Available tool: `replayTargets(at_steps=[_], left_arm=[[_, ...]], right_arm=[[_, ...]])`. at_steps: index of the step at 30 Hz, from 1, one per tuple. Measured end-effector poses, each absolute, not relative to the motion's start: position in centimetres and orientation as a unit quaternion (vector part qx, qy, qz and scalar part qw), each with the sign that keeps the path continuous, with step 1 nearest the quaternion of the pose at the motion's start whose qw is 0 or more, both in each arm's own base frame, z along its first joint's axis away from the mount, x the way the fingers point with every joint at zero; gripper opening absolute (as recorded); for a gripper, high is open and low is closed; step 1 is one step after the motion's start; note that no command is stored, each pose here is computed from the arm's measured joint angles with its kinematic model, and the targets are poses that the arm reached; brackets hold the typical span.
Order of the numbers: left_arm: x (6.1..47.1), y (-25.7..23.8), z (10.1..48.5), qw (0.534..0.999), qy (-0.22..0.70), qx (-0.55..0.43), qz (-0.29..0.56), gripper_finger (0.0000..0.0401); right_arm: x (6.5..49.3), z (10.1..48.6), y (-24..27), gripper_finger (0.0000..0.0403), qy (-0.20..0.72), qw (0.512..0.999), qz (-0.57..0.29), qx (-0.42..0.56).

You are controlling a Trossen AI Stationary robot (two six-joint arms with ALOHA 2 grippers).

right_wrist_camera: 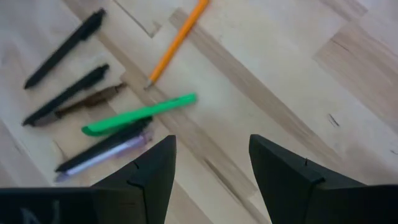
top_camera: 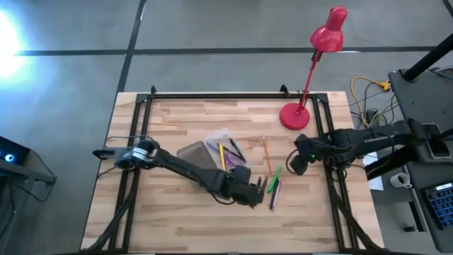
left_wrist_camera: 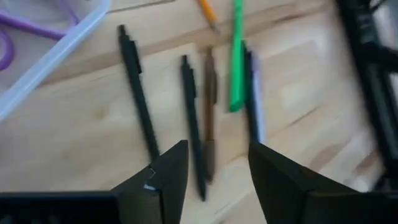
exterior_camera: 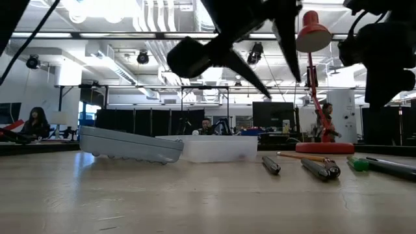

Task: Pick & place school supplies into a supply box
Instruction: Put the yellow pencil into the gray supply box

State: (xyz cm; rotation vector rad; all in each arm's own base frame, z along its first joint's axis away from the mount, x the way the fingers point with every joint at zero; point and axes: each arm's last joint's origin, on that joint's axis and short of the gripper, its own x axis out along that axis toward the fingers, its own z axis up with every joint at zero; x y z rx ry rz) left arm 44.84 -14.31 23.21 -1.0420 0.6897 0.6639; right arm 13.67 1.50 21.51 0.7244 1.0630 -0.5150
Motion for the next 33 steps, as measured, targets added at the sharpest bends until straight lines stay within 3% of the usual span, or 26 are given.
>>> replayTargets(at_steps=[16, 33], left_arm=[[46.1, -13.1, 17.3, 0.721, 0.352, -0.470, 0.368, 0.0146], [46.9, -10.2, 15.4, 0.724, 0.397, -0.429, 0.367, 0.0085]], right_arm=[[13.5, 21.5, 1.7, 0.0194, 0.488, 0.773, -0.249, 0.319], [13.5, 21.3, 1.6, 0.0194, 0.465, 0.752, -0.292, 0.366]])
